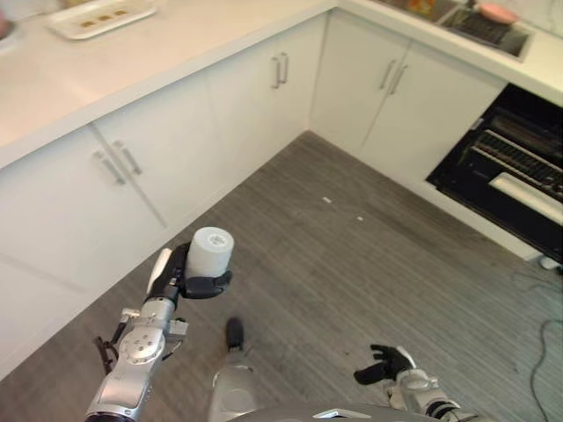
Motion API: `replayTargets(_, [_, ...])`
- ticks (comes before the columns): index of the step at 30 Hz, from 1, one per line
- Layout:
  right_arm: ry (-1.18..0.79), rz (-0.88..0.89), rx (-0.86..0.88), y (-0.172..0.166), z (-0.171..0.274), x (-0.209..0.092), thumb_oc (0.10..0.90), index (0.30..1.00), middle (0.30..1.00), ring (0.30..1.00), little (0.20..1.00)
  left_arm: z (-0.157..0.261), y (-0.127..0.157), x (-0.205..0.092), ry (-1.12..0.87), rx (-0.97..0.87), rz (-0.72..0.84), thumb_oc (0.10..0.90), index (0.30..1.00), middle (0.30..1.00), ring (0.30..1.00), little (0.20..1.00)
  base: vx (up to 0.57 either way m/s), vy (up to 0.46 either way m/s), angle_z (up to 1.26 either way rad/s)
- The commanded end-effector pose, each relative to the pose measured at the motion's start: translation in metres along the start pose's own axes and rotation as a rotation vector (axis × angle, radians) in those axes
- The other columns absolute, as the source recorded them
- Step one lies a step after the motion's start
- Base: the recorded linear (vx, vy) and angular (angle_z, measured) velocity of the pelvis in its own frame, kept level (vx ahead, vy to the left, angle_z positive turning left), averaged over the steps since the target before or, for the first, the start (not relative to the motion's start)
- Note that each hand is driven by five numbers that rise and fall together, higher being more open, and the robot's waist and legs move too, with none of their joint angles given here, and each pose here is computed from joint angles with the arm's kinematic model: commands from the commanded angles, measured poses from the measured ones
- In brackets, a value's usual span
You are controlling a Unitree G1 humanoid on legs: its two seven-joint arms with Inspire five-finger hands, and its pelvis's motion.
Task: Place the dishes in the dishwasher.
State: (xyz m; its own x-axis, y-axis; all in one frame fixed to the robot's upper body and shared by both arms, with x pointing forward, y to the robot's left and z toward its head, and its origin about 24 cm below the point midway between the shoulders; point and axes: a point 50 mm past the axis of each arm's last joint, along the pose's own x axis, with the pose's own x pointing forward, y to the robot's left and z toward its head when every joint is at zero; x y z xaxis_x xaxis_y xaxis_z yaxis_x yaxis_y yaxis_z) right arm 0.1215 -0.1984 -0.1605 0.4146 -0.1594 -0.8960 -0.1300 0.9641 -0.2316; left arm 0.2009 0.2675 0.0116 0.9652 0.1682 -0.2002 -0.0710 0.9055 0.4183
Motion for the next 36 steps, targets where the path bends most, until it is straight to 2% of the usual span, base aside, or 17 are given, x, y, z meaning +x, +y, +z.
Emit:
replayTargets(1, [0.029, -0.087, -0.018, -0.028, -0.013, -0.002, 0.800, 0.900, 0.900, 0.900, 0.900, 0.067, 0.015, 0.003, -0.346, 0.037, 0.034, 0.400, 0.300, 0.300, 0.300, 0.300, 0.36, 0.422, -0.23])
replayTargets(3, [0.056, -0.094, 0.009, -0.030, -0.020, -0.003, 0.800, 0.900, 0.900, 0.900, 0.900, 0.070, 0.017, 0.004, -0.351, 0.052, 0.027, 0.400, 0.300, 0.300, 0.300, 0.300, 0.40, 0.442, -0.15])
replayTargets(7, [0.000, -0.128, 0.217, -0.033, -0.008, -0.002, 0.800, 0.900, 0.900, 0.900, 0.900, 0.089, 0.016, 0.007, -0.428, 0.092, 0.001, 0.400, 0.300, 0.300, 0.300, 0.300, 0.33, 0.499, -0.30])
replayTargets(9, [-0.022, -0.120, 0.218, -0.031, -0.001, -0.001, 0.800, 0.900, 0.900, 0.900, 0.900, 0.090, 0.015, 0.008, -0.433, 0.088, 0.006, 0.400, 0.300, 0.300, 0.300, 0.300, 0.24, 0.410, 0.00])
replayTargets(12, [-0.091, -0.108, 0.193, -0.029, 0.013, -0.001, 0.800, 0.900, 0.900, 0.900, 0.900, 0.089, 0.009, 0.008, -0.435, 0.082, -0.006, 0.400, 0.300, 0.300, 0.300, 0.300, 0.42, 0.322, -0.51])
replayTargets(17, [-0.368, -0.135, 0.078, -0.045, 0.072, -0.011, 0.800, 0.900, 0.900, 0.900, 0.900, 0.090, 0.010, 0.005, -0.442, 0.089, -0.003, 0.400, 0.300, 0.300, 0.300, 0.300, 0.28, 0.126, -0.70])
replayTargets(18, [-0.367, -0.136, 0.076, -0.045, 0.071, -0.012, 0.800, 0.900, 0.900, 0.900, 0.900, 0.090, 0.010, 0.005, -0.441, 0.090, -0.003, 0.400, 0.300, 0.300, 0.300, 0.300, 0.25, 0.104, -0.78])
replayTargets(20, [-0.559, -0.163, 0.033, -0.056, 0.103, -0.029, 0.800, 0.900, 0.900, 0.900, 0.900, 0.085, 0.009, 0.005, -0.429, 0.089, 0.007, 0.400, 0.300, 0.300, 0.300, 0.300, 0.35, 0.117, -0.66])
replayTargets(26, [-0.765, -0.223, 0.048, -0.076, 0.123, -0.059, 0.800, 0.900, 0.900, 0.900, 0.900, 0.075, -0.003, 0.007, -0.393, 0.050, -0.013, 0.400, 0.300, 0.300, 0.300, 0.300, 0.44, 0.005, -0.52])
replayTargets(28, [-0.886, -0.241, 0.023, -0.081, 0.146, -0.077, 0.800, 0.900, 0.900, 0.900, 0.900, 0.073, 0.001, 0.006, -0.385, 0.023, 0.022, 0.400, 0.300, 0.300, 0.300, 0.300, 0.21, -0.135, -0.93])
replayTargets(36, [-1.069, -0.232, -0.051, -0.076, 0.181, -0.102, 0.800, 0.900, 0.900, 0.900, 0.900, 0.068, -0.006, 0.007, -0.368, -0.057, 0.061, 0.400, 0.300, 0.300, 0.300, 0.300, 0.15, 0.295, -1.04])
